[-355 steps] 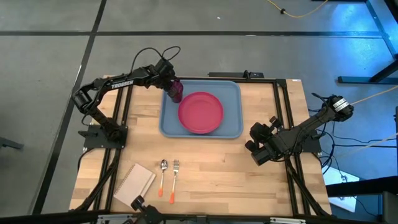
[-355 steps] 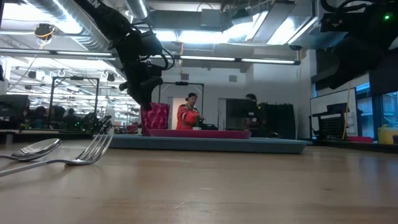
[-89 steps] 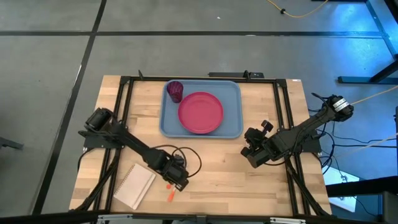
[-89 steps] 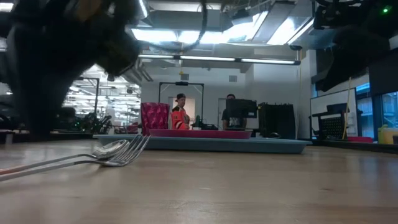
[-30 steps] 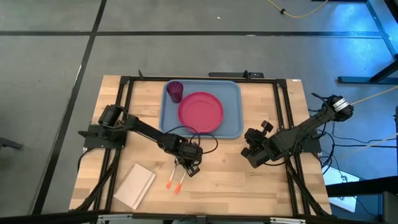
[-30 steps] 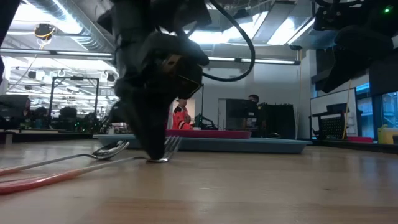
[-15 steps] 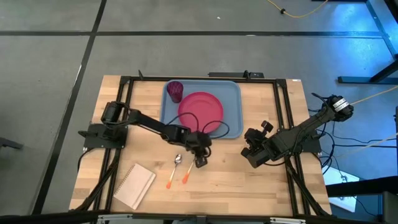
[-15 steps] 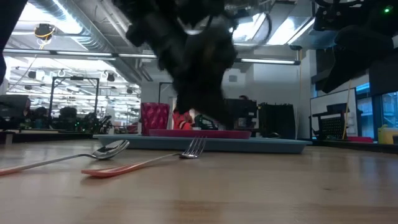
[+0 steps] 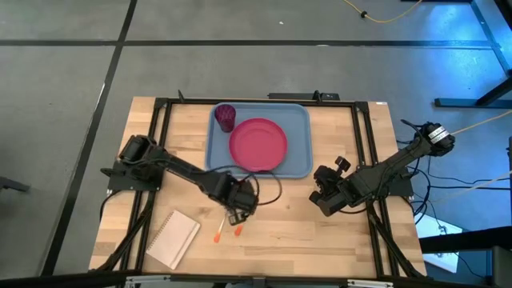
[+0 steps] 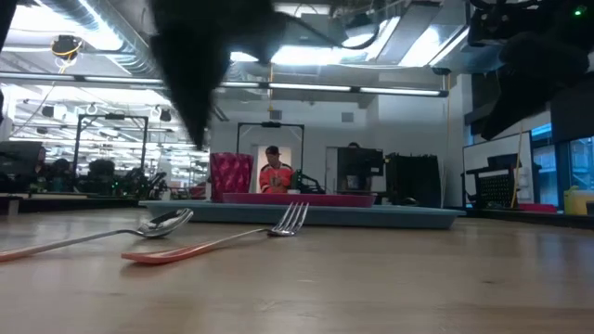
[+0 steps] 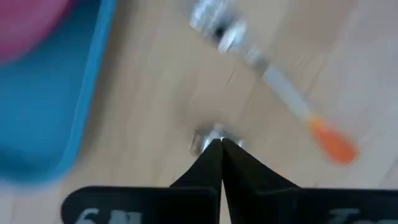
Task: Pick and place plate/cup/fork/spoon on tray
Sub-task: Adjust the orange spoon and the orange fork
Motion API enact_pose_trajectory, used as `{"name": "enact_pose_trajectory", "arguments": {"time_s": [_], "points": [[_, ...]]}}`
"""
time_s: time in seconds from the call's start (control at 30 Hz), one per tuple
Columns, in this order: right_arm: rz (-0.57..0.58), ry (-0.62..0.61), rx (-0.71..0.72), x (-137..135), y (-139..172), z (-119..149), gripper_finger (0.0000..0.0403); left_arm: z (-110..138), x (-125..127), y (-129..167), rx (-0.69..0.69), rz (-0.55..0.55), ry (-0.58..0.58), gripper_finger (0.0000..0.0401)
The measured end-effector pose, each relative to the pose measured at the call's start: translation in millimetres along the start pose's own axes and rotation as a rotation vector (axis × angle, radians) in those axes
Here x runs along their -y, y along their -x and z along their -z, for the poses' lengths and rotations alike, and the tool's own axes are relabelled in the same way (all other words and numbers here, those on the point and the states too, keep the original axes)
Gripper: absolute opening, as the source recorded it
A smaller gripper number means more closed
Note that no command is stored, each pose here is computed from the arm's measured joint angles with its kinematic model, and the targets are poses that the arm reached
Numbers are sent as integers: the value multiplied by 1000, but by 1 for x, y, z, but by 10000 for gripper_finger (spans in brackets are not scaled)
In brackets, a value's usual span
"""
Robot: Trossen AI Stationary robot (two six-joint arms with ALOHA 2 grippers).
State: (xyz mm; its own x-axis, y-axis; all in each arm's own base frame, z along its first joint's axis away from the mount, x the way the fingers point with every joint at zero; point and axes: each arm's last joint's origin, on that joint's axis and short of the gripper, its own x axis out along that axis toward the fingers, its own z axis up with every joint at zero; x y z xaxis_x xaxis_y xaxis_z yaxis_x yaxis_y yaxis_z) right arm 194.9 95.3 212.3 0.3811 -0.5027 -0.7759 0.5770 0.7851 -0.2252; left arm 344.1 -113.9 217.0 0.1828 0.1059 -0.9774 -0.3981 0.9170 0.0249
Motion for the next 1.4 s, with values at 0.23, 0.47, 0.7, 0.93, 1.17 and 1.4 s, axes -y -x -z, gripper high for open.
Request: {"name": "enact_pose_trajectory", "arguments": {"time_s": [0.23,0.47,0.7,0.93,1.17,1.4], "points": [[-25,19,11,-4,4,4,39,35,2,1,-207,-108,64,0],[-32,27,14,-5,6,6,39,51,12,-10,-268,-19,-62,0],[-33,24,15,-5,6,5,39,62,16,-36,-257,98,-152,0],[-34,24,15,-5,6,5,39,56,22,-52,-166,178,-192,0],[-36,22,17,-5,6,5,39,47,22,-68,-178,204,-221,0],[-37,21,17,-5,6,5,39,14,21,-62,11,169,-279,0]]}}
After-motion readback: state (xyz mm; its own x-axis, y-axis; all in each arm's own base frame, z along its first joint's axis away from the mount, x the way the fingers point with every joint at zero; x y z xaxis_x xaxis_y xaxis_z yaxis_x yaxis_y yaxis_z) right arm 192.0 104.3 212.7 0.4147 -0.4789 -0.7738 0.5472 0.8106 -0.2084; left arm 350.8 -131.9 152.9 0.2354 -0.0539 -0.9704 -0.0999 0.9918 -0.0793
